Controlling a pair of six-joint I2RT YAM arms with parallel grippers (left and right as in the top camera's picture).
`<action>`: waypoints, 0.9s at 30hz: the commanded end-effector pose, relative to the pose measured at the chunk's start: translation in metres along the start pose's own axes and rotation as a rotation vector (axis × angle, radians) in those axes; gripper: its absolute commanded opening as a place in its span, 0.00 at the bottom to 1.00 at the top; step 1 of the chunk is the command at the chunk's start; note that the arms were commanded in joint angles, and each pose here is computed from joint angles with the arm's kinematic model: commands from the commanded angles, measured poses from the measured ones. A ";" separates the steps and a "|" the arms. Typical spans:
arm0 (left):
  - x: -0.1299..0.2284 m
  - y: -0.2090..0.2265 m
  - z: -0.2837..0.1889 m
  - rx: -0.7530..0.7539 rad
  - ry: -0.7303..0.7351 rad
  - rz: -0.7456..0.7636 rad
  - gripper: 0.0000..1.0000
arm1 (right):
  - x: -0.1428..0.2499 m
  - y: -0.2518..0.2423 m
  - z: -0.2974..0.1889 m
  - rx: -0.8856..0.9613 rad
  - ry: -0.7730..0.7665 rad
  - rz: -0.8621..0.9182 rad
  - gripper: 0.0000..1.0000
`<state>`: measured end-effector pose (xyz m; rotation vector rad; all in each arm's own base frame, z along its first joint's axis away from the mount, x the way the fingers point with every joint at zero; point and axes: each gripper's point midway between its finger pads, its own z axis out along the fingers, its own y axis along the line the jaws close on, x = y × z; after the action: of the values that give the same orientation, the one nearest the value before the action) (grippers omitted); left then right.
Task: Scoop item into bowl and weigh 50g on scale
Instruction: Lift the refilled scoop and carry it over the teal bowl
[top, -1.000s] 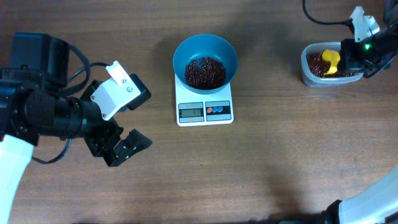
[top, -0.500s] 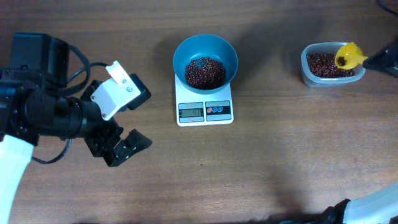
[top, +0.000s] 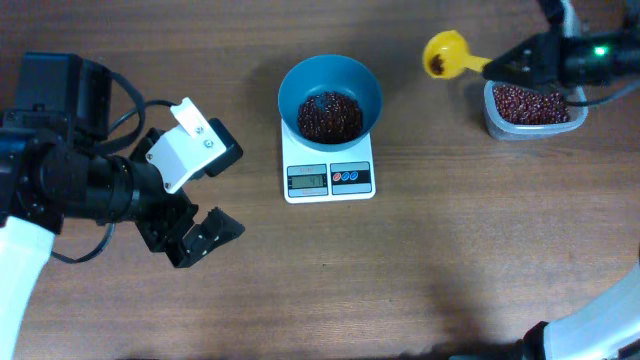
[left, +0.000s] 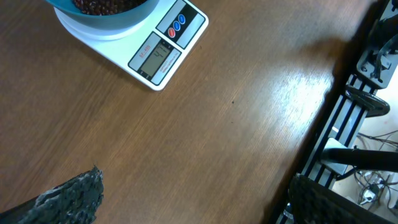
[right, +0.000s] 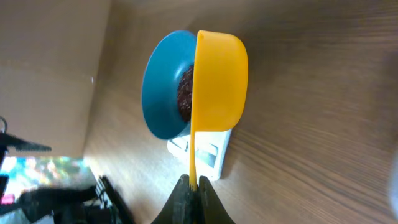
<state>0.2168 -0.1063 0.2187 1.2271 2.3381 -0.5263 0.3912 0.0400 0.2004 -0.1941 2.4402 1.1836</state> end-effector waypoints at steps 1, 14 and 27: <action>-0.003 0.001 -0.003 -0.007 -0.010 0.021 0.99 | -0.006 0.041 0.031 -0.071 0.034 -0.148 0.04; -0.003 0.001 -0.003 -0.007 -0.010 0.021 0.99 | 0.001 0.081 0.097 0.249 0.241 -0.687 0.04; -0.003 0.001 -0.003 -0.007 -0.010 0.021 0.99 | -0.003 0.096 0.097 0.324 0.239 -0.763 0.04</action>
<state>0.2168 -0.1063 0.2186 1.2271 2.3385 -0.5265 0.3979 0.1743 0.2020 -1.0841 2.3731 0.4776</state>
